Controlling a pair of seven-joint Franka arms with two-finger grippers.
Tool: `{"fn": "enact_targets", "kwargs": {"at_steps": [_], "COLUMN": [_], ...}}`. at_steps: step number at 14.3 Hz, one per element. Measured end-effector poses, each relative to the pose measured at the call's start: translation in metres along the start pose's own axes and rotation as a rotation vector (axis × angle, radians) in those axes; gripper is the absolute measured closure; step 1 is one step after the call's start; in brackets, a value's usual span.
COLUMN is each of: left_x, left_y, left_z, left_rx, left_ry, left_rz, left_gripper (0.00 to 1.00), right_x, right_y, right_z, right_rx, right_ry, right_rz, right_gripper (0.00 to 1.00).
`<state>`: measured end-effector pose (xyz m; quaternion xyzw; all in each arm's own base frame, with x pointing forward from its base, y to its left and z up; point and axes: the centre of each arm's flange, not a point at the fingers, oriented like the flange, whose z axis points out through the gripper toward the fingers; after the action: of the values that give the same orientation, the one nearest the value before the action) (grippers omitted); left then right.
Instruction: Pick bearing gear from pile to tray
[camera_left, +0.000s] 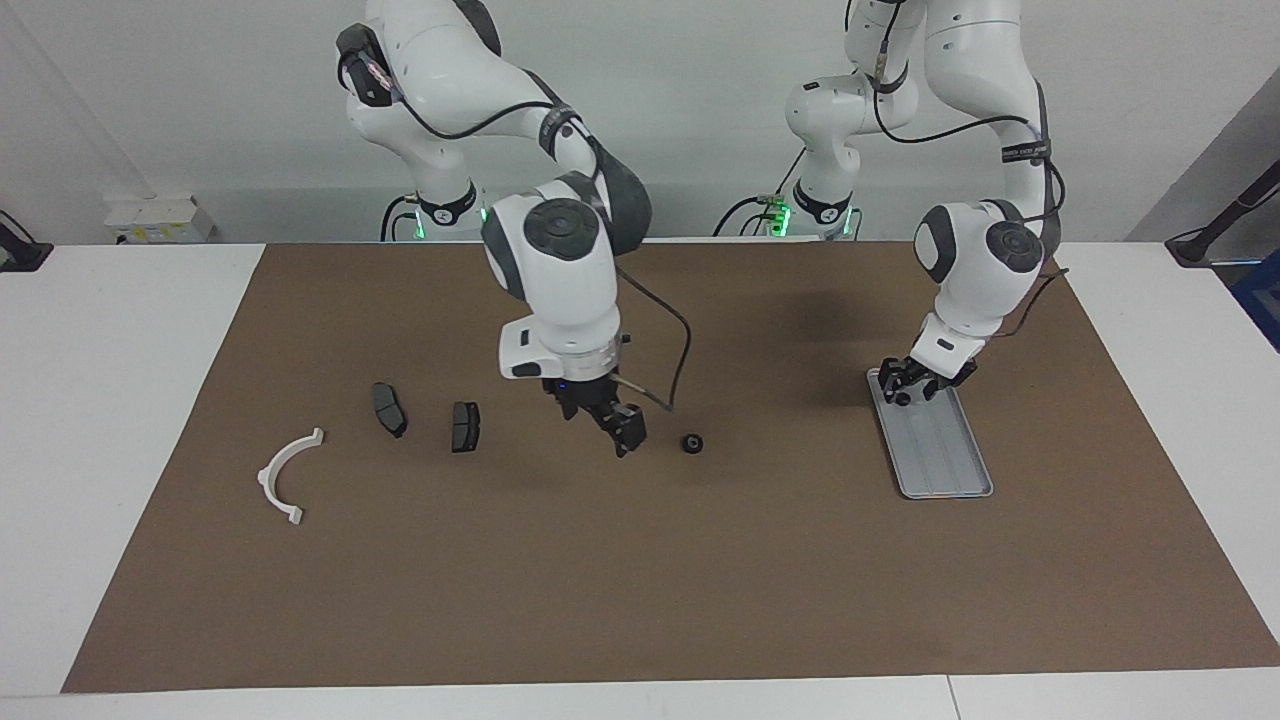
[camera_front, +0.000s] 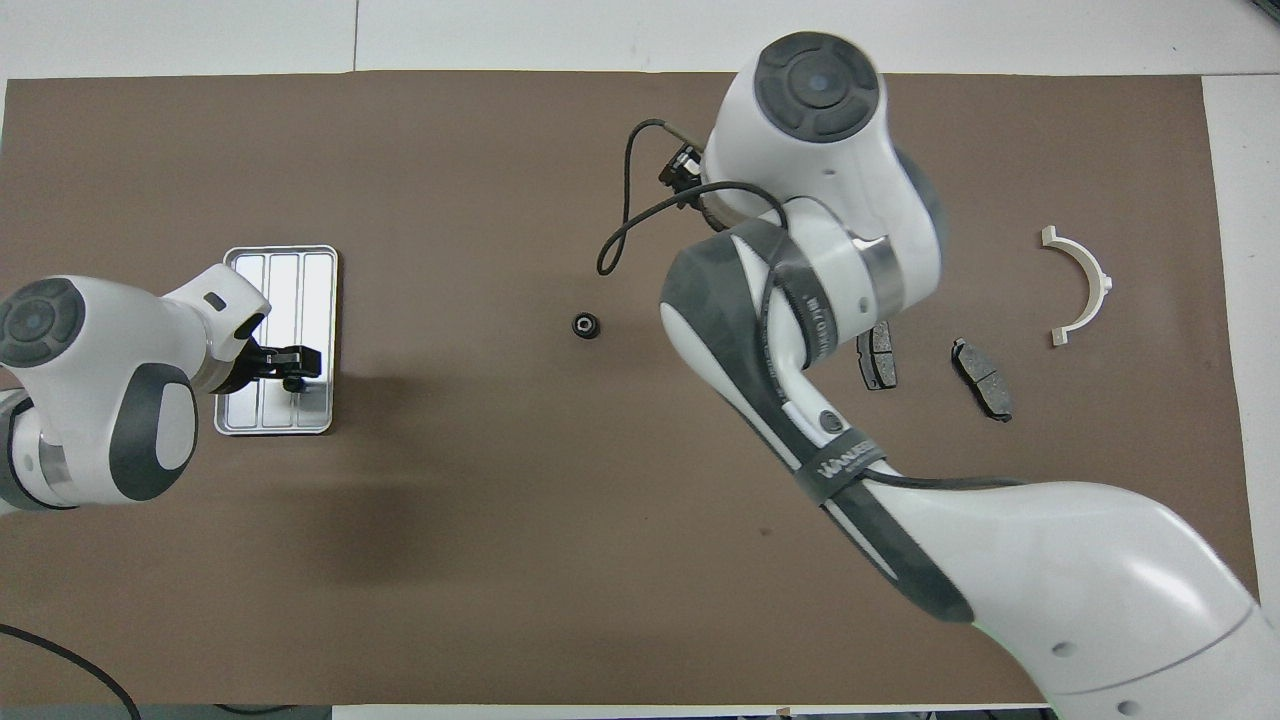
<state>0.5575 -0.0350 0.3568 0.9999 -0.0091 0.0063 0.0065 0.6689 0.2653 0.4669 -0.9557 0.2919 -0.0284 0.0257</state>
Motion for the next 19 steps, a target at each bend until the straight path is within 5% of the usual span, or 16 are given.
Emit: {"fn": "enact_targets", "kwargs": {"at_steps": [2,7,12,19], "left_x": [0.021,0.007,0.013,0.022], "left_y": [0.049,0.237,0.334,0.347], "left_z": [-0.054,-0.089,-0.023,0.02], "left_rx": [-0.005,-0.005,0.044,-0.011], "left_ry": [0.021,0.062,0.004,0.056], "left_rz": [-0.062,-0.118,-0.143,-0.18], "left_gripper": [0.0,0.0,0.0,0.0], "right_x": [0.043,0.136,0.147,0.148], "right_y": [0.041,0.14,0.158,0.18], "right_z": [-0.013,-0.018,-0.02,-0.044], "right_rx": [-0.023,-0.044,-0.047,-0.044], "right_ry": [-0.01,-0.035,-0.039,-0.018], "right_rz": [-0.182,-0.458,-0.457,-0.453], "right_gripper": [0.0,0.0,0.0,0.0]}}
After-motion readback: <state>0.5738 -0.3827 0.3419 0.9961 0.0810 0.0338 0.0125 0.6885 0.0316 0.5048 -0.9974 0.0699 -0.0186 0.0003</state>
